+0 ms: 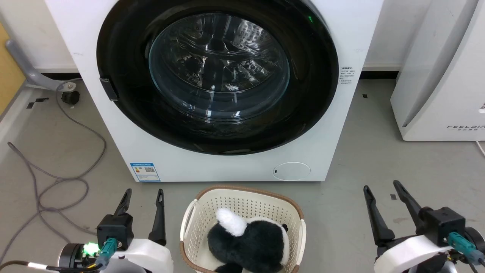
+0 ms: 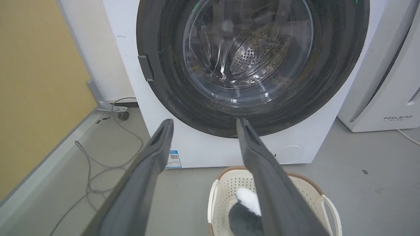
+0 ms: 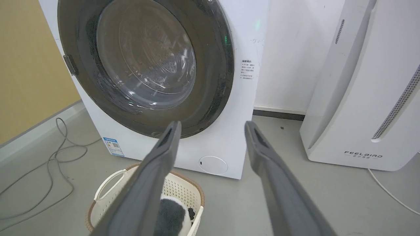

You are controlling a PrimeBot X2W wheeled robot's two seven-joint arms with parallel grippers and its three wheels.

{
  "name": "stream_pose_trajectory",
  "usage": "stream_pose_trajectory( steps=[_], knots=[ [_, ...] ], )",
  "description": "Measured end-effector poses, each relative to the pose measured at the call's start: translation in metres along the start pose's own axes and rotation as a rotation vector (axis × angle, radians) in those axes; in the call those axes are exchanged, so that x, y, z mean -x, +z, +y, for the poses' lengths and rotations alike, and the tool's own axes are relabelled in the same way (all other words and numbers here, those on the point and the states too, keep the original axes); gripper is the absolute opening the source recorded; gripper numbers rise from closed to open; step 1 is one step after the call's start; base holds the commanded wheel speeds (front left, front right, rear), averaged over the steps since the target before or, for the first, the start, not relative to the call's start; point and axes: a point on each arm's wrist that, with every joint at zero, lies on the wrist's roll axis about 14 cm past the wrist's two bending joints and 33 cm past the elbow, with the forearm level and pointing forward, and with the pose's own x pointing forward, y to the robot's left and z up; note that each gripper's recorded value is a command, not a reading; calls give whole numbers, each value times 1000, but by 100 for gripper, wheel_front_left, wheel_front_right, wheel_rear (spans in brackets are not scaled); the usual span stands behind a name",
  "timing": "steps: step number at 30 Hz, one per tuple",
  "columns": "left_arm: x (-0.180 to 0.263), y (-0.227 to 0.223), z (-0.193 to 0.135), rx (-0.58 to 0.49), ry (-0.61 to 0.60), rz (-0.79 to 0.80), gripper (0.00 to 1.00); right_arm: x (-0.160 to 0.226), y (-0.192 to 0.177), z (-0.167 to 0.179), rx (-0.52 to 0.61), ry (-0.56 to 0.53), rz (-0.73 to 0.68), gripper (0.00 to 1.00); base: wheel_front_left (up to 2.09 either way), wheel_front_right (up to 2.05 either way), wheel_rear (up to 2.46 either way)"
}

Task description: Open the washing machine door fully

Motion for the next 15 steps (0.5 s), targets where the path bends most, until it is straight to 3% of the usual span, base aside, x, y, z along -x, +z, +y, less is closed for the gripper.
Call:
stream_pose_trajectory(
  steps=[15],
  knots=[
    [0, 7, 0, 10, 11, -40, 100, -1, 13, -7, -123, -20, -71, 100, 0, 0, 0]
  ],
)
